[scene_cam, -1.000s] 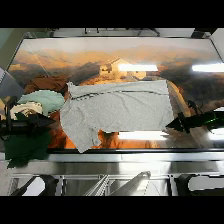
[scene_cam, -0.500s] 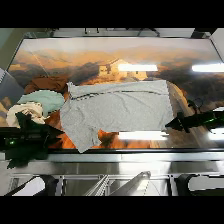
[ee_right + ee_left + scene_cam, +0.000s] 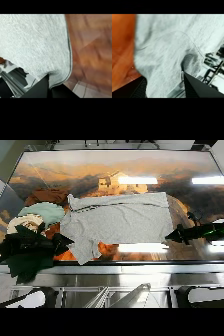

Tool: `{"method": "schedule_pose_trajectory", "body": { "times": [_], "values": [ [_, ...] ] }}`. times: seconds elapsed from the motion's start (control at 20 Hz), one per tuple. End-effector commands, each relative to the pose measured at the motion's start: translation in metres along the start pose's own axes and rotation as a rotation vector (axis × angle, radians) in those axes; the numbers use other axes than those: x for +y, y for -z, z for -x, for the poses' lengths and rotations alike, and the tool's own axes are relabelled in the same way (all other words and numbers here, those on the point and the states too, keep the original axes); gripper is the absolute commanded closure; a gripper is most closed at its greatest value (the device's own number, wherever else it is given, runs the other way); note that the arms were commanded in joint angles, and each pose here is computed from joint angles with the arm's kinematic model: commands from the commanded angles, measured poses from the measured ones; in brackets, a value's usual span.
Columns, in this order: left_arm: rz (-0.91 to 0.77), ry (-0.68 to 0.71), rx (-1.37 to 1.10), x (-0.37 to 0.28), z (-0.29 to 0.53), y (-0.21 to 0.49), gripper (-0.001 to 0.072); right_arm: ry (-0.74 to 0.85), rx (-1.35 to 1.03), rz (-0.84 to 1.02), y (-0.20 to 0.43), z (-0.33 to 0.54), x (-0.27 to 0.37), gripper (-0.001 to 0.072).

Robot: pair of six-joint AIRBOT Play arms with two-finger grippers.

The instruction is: Fold the shirts.

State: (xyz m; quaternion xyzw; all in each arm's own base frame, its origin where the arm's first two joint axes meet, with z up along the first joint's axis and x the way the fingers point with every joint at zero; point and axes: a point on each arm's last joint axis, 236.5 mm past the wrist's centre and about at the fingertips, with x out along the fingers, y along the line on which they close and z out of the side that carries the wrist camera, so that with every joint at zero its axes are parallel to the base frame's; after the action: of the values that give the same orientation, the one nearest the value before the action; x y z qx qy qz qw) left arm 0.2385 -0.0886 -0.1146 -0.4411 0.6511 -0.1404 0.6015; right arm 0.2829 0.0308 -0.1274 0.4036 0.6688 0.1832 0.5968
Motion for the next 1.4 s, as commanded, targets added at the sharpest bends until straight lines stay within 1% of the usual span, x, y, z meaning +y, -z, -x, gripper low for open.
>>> {"method": "schedule_pose_trajectory", "body": {
  "times": [0.0, 0.05, 0.1, 0.15, 0.2, 0.25, 0.3, 0.45, 0.5, 0.55, 0.75, 1.0, 1.15, 1.25, 1.35],
  "values": [
    [-0.099, -0.101, -0.082, -0.006, -0.013, -0.029, 0.0193, -0.005, 0.008, 0.000, 0.002, 0.000, 0.001, 0.0695],
    [-0.120, -0.103, -0.079, -0.011, -0.015, -0.030, 0.0195, -0.005, 0.008, 0.000, 0.002, 0.000, 0.001, 0.0695],
    [-0.133, -0.100, -0.075, -0.015, -0.014, -0.031, 0.0315, -0.005, 0.009, 0.000, 0.002, 0.000, 0.001, 0.0695],
    [-0.134, -0.091, -0.067, -0.018, -0.012, -0.030, 0.0474, -0.007, 0.012, 0.000, 0.003, 0.000, 0.002, 0.0694],
    [-0.127, -0.075, -0.052, -0.020, -0.008, -0.028, 0.0563, -0.010, 0.015, 0.000, 0.003, 0.000, 0.002, 0.0695],
    [-0.117, -0.057, -0.035, -0.021, -0.004, -0.025, 0.0623, -0.014, 0.020, 0.000, 0.005, 0.000, 0.003, 0.0695],
    [-0.103, -0.036, -0.020, -0.023, 0.001, -0.022, 0.0643, -0.020, 0.030, 0.000, 0.007, 0.000, 0.005, 0.0695],
    [-0.093, 0.041, 0.035, -0.037, 0.021, -0.013, 0.0648, -0.057, 0.066, 0.007, 0.016, 0.007, 0.015, 0.0696],
    [-0.115, 0.053, 0.030, -0.045, 0.029, -0.013, 0.0649, -0.065, 0.063, 0.012, 0.018, 0.013, 0.019, 0.0696],
    [-0.144, 0.058, 0.018, -0.053, 0.035, -0.014, 0.0689, -0.067, 0.043, 0.014, 0.017, 0.021, 0.022, 0.0696],
    [-0.249, 0.077, 0.016, -0.082, 0.059, -0.011, 0.0687, -0.060, -0.079, 0.004, 0.007, 0.056, 0.021, 0.0696],
    [-0.207, 0.125, 0.156, -0.080, 0.054, 0.009, 0.0688, -0.072, -0.121, -0.022, 0.003, 0.066, 0.017, 0.0697],
    [-0.175, 0.139, 0.137, -0.075, 0.060, 0.003, 0.0688, -0.075, -0.130, -0.018, 0.000, 0.069, 0.019, 0.0696],
    [-0.159, 0.155, 0.110, -0.074, 0.066, -0.003, 0.0688, -0.147, -0.186, -0.008, -0.014, 0.075, 0.037, 0.0697],
    [-0.184, 0.147, 0.085, -0.079, 0.072, -0.013, 0.0688, -0.213, -0.247, 0.023, -0.030, 0.085, 0.058, 0.0696]
  ]
}}
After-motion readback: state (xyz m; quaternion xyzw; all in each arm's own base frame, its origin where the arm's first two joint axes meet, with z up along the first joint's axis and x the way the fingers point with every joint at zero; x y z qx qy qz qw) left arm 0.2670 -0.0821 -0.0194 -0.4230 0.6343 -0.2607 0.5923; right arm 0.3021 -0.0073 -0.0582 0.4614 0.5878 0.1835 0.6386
